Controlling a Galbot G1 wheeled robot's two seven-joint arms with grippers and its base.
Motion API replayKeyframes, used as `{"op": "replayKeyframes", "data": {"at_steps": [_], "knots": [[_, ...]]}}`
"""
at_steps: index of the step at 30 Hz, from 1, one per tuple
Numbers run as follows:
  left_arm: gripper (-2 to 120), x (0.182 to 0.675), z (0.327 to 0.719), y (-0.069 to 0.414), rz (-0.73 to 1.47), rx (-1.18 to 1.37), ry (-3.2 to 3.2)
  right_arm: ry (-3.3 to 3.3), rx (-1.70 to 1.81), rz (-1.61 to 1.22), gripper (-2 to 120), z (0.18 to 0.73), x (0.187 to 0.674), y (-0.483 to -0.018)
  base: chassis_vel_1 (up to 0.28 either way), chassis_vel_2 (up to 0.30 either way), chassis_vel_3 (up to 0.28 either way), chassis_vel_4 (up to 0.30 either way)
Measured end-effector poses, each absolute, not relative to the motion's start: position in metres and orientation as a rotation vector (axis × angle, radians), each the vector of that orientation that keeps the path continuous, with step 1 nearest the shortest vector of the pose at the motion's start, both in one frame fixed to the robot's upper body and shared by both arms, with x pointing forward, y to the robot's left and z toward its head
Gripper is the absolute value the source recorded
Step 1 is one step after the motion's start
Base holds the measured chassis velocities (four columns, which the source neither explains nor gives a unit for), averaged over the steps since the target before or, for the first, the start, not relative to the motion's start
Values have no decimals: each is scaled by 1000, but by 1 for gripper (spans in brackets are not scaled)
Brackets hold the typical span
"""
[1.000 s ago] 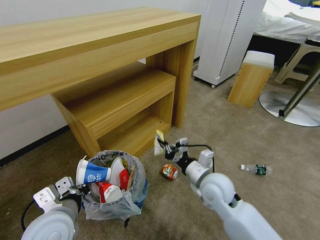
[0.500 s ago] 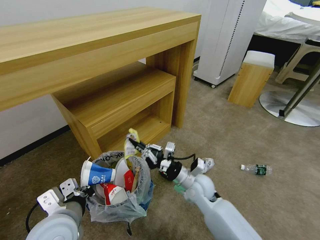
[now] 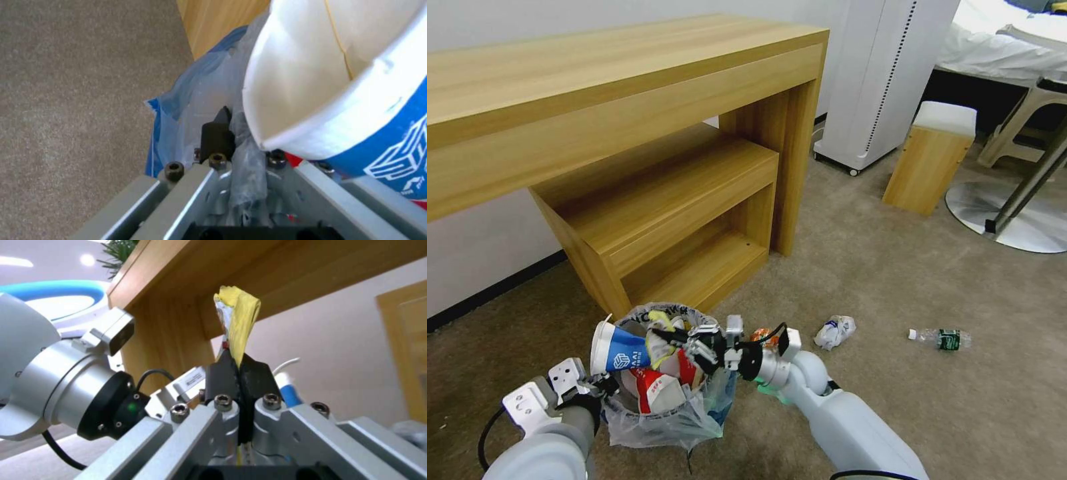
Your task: Pick up the trash bin and place the garbage on the floor into it.
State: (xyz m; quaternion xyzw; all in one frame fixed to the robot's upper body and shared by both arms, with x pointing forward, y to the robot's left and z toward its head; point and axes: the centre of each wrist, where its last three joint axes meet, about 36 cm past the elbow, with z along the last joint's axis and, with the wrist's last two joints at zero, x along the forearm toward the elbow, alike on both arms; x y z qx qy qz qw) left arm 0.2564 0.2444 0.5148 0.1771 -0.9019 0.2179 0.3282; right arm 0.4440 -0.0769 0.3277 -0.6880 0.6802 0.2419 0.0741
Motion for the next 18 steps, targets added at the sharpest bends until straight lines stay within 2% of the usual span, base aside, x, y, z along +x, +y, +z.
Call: {"op": "replayKeyframes", "data": {"at_steps": [2, 4, 6, 8, 11, 13, 15, 17, 18], "knots": [[1, 256, 515, 244, 570, 463, -2361, 2035, -2078, 733, 0, 326, 443, -72, 0, 0, 0, 0], [1, 257, 515, 244, 570, 462, -2362, 2029, -2093, 738, 8, 325, 441, -67, 0, 0, 0, 0], [1, 257, 515, 244, 570, 462, -2363, 2029, -2097, 736, 9, 325, 440, -66, 0, 0, 0, 0], [1, 257, 514, 244, 570, 459, -2362, 2038, -2105, 728, 21, 324, 439, -66, 0, 0, 0, 0], [1, 258, 514, 243, 570, 458, -2361, 2049, -2113, 721, 27, 323, 437, -68, 0, 0, 0, 0], [1, 258, 513, 243, 570, 456, -2361, 2070, -2110, 709, 41, 324, 434, -74, 0, 0, 0, 0], [1, 258, 513, 243, 569, 455, -2361, 2075, -2104, 708, 43, 325, 433, -76, 0, 0, 0, 0], [1, 259, 512, 243, 566, 454, -2362, 2098, -2079, 681, 56, 328, 434, -89, 0, 0, 0, 0], [1, 259, 512, 243, 566, 454, -2362, 2098, -2079, 681, 56, 328, 434, -89, 0, 0, 0, 0]]}}
